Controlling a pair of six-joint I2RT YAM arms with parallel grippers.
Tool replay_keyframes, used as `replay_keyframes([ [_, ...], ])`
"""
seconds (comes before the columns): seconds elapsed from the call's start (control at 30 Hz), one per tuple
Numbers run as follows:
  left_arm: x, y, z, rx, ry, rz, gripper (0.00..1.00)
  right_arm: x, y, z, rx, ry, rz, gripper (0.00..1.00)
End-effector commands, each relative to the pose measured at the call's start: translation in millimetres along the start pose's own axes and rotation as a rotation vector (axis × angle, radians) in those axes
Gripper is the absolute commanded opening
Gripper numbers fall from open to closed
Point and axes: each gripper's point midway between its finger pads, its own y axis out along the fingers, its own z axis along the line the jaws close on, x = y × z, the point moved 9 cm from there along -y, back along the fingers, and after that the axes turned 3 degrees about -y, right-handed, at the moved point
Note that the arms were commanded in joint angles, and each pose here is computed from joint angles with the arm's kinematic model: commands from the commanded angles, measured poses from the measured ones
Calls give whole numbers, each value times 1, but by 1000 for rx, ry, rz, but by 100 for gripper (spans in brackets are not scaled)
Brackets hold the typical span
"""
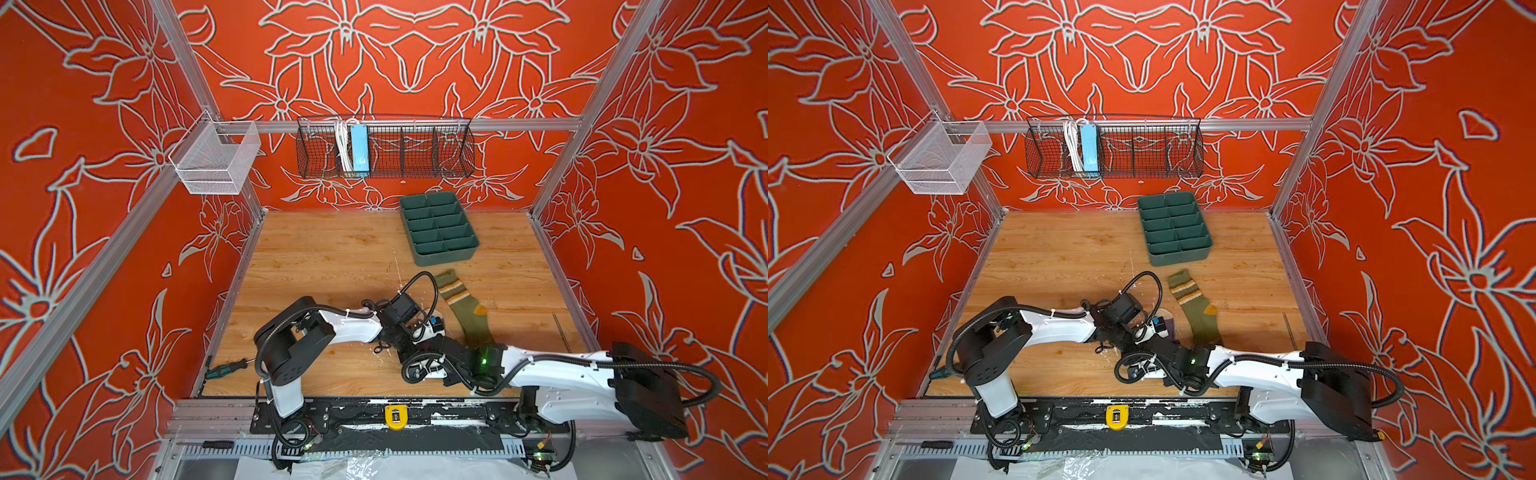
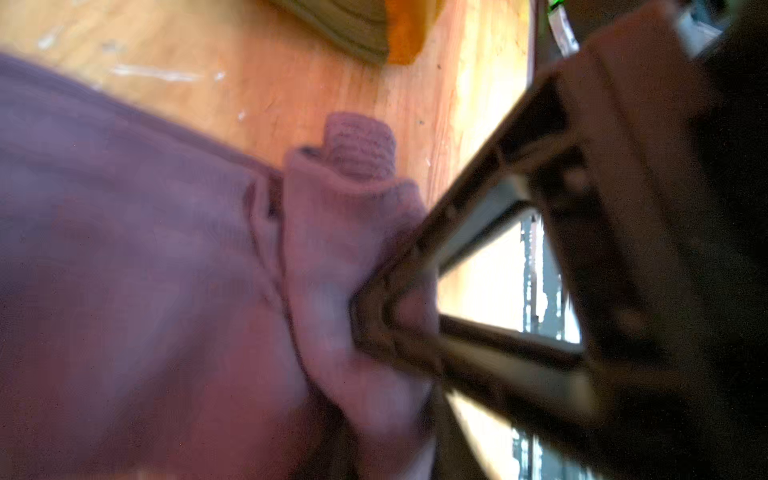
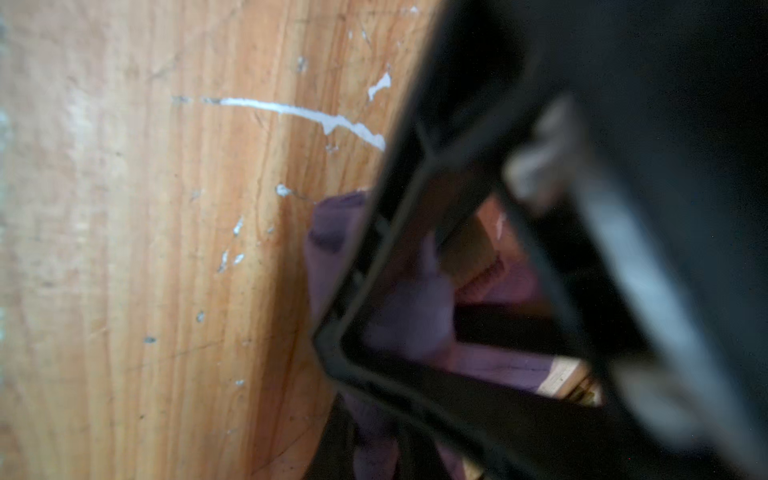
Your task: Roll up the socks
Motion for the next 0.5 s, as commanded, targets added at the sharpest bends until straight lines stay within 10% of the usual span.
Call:
replay_keyframes([
  [0.0,-19,-12,-8,64,2,45,52,-15,6,23,160,24,70,0],
  [0.23,-16,-64,-32,223,128,-108,73,-12,4,19,201,77,56,0],
  [0.47,-30,-161,-54,734,206,-469,98,0,-4,8,318,185,-4,0],
])
